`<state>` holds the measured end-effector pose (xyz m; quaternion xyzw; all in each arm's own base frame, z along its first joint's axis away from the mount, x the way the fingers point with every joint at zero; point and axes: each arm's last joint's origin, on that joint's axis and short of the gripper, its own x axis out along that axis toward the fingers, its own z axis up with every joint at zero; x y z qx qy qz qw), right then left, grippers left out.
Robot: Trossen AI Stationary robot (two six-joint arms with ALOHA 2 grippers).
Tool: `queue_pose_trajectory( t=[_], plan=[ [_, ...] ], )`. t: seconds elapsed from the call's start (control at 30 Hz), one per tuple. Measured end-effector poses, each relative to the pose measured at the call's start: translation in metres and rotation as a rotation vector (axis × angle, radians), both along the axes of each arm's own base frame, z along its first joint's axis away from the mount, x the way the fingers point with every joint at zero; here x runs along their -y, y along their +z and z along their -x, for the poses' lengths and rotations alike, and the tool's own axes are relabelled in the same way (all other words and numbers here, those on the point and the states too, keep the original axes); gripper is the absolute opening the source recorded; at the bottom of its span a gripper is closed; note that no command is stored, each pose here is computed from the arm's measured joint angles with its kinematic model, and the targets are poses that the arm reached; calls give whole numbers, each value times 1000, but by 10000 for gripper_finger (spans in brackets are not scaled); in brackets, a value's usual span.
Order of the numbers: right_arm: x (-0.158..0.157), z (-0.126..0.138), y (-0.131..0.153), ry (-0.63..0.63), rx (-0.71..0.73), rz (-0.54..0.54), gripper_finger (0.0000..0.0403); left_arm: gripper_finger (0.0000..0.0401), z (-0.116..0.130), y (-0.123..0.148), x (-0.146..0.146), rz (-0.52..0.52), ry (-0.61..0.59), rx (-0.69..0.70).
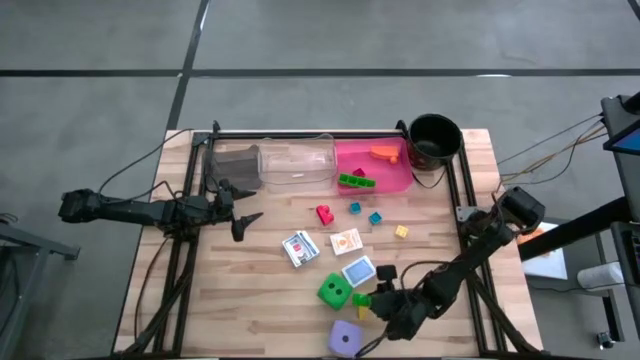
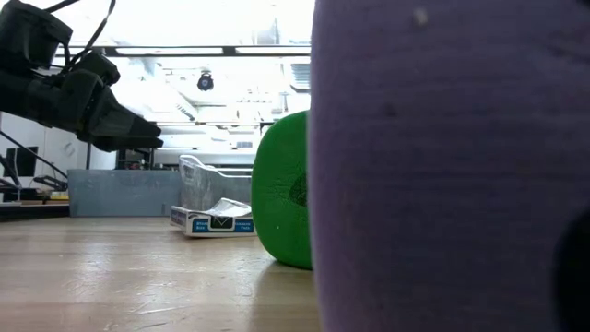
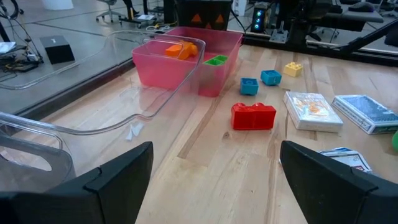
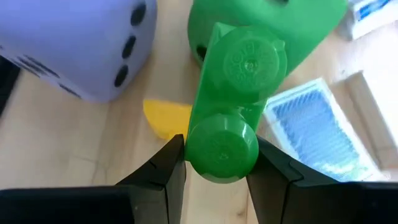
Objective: Pick & Place Toys
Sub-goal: Put the green game piece into the pink bin
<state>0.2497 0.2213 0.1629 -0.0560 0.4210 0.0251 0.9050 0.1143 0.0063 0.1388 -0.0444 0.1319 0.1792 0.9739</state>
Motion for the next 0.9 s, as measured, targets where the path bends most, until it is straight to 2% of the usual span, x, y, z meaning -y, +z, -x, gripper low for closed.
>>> queue_pose_trajectory(
  t=[0.13,0.27,0.37,0.47,0.53,0.67,0.8,0.9],
  plan=[
    [6,6,20,50,127,-52,128,351,0,0,0,0,0,0],
    [16,16,43,126,319,-120,128,351,0,0,0,0,0,0],
    [29,28,44,173,477,-154,128,351,0,0,0,0,0,0],
    [53,41,34,166,593,-171,128,351,0,0,0,0,0,0],
    [75,50,24,110,623,-157,128,351,0,0,0,0,0,0],
    [124,62,10,-78,650,-84,128,351,0,0,0,0,0,0],
    [175,69,5,-279,674,-22,128,351,0,0,0,0,1,0],
    [210,75,4,-404,636,39,128,351,0,0,0,-1,2,0]
  ],
)
